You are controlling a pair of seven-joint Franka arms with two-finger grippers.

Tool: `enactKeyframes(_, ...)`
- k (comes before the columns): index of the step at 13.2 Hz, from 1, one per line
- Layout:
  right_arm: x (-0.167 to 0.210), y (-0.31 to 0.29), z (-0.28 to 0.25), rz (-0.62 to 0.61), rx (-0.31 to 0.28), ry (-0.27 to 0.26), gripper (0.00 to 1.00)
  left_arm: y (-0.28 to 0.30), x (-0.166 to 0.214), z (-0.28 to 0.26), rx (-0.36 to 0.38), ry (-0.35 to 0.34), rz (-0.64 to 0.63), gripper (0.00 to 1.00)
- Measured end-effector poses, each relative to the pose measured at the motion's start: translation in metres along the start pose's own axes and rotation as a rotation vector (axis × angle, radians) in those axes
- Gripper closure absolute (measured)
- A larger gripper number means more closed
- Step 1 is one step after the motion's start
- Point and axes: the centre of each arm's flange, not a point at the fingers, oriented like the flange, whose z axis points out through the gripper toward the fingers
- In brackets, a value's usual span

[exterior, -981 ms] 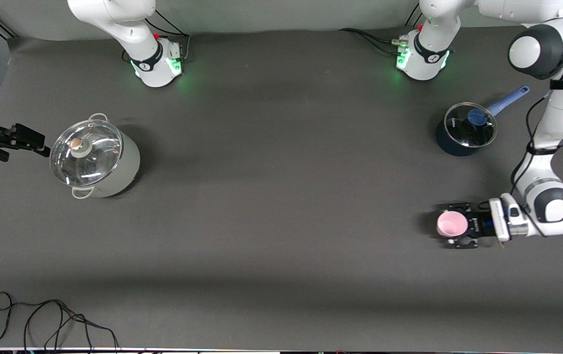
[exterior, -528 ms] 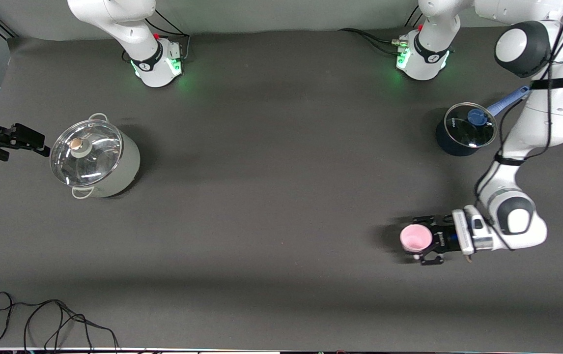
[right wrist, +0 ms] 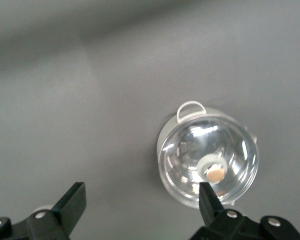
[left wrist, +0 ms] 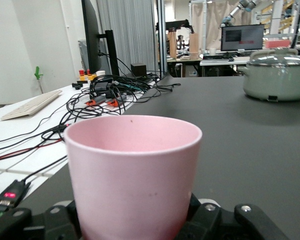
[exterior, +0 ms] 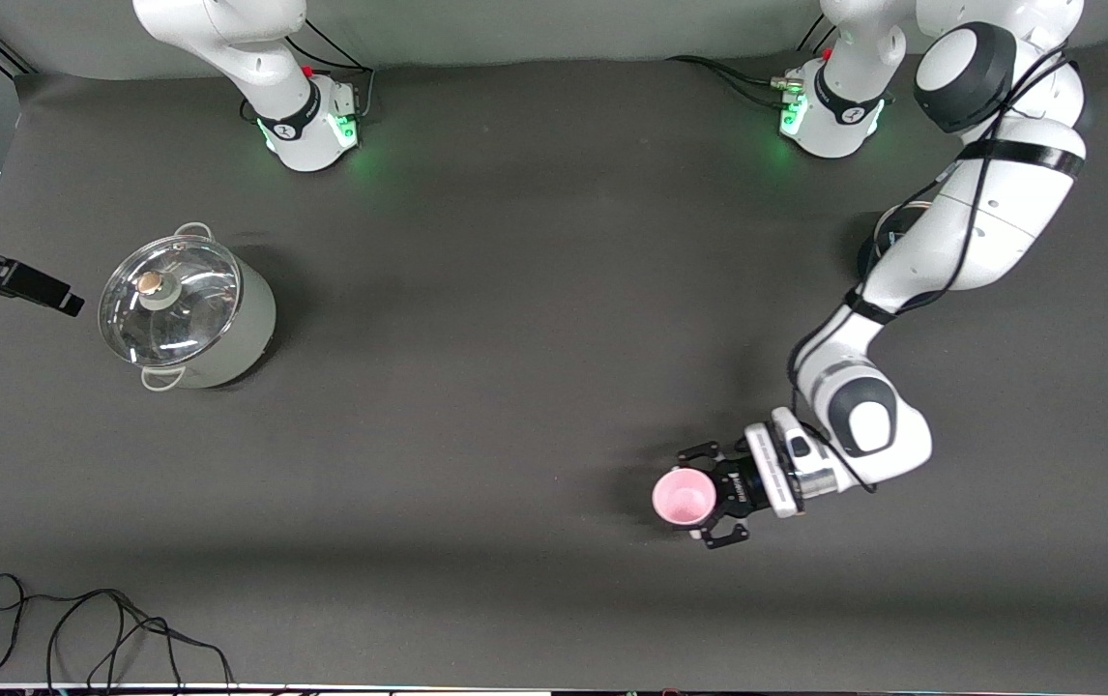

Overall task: Transfer pink cup from left to right arm
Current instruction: 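Carry the pink cup with the left gripper toward the right gripper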

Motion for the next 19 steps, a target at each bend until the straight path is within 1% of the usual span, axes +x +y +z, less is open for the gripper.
enactKeyframes(2, -0.002, -0.001, -0.002, 0.184, 0.001, 0.0, 0.0, 0.009, 0.028, 0.025, 0.03, -0.002, -0.019, 0.37)
enactKeyframes(4, -0.004, -0.004, -0.002, 0.243, 0.001, 0.001, 0.0, 0.022, 0.063, 0.055, 0.072, -0.015, -0.042, 0.37)
enactKeyframes(8, -0.004, -0.006, -0.002, 0.256, 0.0, 0.0, 0.0, 0.077, 0.134, 0.132, 0.174, -0.08, -0.083, 0.37)
enactKeyframes(10, -0.004, -0.006, -0.002, 0.256, 0.0, 0.0, 0.0, 0.111, 0.165, 0.164, 0.214, -0.094, -0.108, 0.37)
enactKeyframes(12, -0.004, -0.007, -0.002, 0.257, 0.002, -0.001, 0.0, 0.137, 0.192, 0.184, 0.247, -0.089, -0.115, 0.37)
enactKeyframes(16, -0.006, -0.011, -0.002, 0.261, 0.017, -0.01, 0.0, 0.191, 0.23, 0.216, 0.268, -0.082, -0.101, 0.37)
enactKeyframes(19, -0.013, -0.032, -0.006, 0.25, 0.058, -0.024, 0.0, 0.232, 0.248, 0.234, 0.268, -0.081, -0.118, 0.37)
